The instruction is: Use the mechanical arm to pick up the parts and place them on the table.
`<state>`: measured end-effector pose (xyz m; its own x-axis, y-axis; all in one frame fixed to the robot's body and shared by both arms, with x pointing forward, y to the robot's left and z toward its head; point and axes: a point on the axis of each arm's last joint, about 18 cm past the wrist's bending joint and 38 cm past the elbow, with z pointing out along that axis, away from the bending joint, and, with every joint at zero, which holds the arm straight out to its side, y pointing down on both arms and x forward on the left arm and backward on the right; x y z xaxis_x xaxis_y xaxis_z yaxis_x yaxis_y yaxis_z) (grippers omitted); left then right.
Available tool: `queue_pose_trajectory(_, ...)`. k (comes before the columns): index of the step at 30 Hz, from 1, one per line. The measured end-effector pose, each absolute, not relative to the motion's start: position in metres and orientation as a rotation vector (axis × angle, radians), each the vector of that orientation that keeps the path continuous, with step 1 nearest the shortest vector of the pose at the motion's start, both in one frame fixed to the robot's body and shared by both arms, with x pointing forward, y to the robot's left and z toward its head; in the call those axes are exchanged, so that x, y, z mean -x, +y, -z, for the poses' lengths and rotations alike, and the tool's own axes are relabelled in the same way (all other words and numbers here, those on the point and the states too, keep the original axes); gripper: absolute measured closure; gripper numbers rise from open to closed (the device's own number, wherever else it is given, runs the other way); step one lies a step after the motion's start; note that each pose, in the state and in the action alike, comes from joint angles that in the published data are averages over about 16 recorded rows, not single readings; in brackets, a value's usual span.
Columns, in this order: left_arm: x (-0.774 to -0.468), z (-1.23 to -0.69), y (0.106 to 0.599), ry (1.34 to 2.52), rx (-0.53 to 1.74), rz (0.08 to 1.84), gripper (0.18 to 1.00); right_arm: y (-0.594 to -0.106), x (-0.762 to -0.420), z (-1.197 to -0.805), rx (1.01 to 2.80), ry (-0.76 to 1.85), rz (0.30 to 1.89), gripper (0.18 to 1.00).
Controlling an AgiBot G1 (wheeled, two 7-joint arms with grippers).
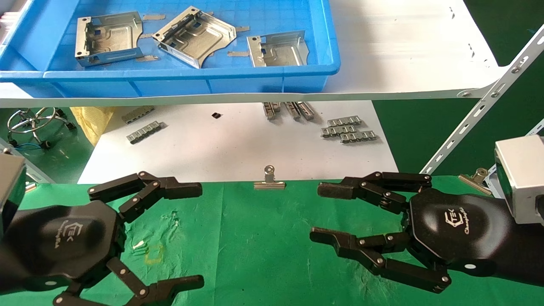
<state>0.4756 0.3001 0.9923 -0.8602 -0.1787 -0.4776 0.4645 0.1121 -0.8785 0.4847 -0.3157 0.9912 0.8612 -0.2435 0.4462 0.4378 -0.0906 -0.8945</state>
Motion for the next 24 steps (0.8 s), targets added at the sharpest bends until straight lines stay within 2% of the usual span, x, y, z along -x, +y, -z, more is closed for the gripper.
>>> queue_pose_trajectory(13,-0.475,-0.996,0.300,1.914,-0.285,1.796,0.184,-0.316,-0.485,-0.991,1.562,-0.158,0.572,0.817)
queue_pose_trajectory(24,-0.490,-1.051,0.305,1.795,-0.267,1.721,0.184,-0.316,-0.485,-0.991,1.562,-0.158,0.572,0.949)
